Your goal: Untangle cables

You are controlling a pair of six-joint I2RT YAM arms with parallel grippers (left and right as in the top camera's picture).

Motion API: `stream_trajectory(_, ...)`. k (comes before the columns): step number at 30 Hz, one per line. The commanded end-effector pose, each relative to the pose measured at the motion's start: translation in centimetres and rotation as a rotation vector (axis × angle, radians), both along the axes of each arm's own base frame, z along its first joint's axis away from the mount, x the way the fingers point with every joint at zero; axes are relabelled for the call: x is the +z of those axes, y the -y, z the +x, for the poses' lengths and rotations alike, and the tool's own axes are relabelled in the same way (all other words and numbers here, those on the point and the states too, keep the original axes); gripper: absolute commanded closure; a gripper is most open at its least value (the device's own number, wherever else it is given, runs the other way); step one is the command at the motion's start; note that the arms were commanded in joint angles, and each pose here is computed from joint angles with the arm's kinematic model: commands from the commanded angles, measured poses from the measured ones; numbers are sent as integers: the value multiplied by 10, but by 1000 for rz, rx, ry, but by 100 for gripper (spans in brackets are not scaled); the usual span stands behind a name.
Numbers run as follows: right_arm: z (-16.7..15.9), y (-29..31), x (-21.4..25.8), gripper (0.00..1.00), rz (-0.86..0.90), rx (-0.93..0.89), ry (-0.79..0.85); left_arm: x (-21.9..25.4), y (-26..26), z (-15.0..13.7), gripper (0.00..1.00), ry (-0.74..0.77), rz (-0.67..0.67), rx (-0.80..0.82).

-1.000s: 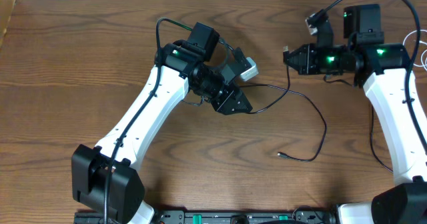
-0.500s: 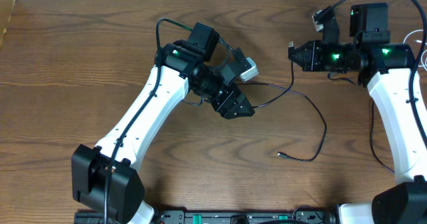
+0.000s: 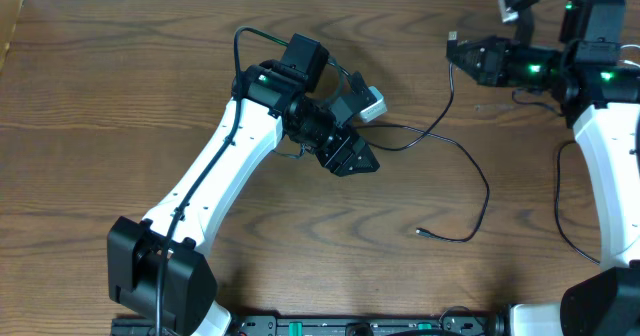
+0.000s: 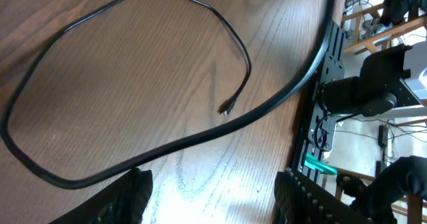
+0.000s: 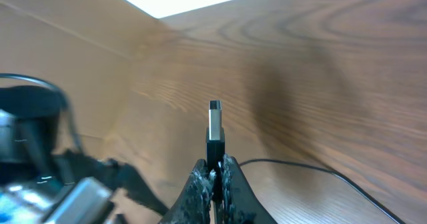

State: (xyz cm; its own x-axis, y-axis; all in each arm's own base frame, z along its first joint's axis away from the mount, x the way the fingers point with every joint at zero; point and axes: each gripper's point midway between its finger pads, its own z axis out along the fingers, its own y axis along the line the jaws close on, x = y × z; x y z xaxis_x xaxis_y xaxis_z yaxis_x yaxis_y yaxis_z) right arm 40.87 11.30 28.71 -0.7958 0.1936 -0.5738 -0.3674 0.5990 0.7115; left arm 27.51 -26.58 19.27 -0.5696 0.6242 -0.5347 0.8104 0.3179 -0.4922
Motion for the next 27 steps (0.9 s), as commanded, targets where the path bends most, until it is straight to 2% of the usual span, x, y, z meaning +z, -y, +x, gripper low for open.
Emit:
stream_trajectory(1, -16, -15, 30, 99, 132, 101, 12, -6, -1, 0, 36, -4, 11, -8)
stream_trajectory(7, -25, -23, 45, 99, 211, 172, 17, -12, 2, 11, 36, 32, 16, -2)
stream_trajectory(15, -10, -9, 29, 99, 127, 53, -5, -12, 1, 24, 36, 95, 30, 15)
stream_trajectory(27, -8, 4, 29, 99, 130, 40, 9, 53, -19, 31, 35, 270, -46, 73)
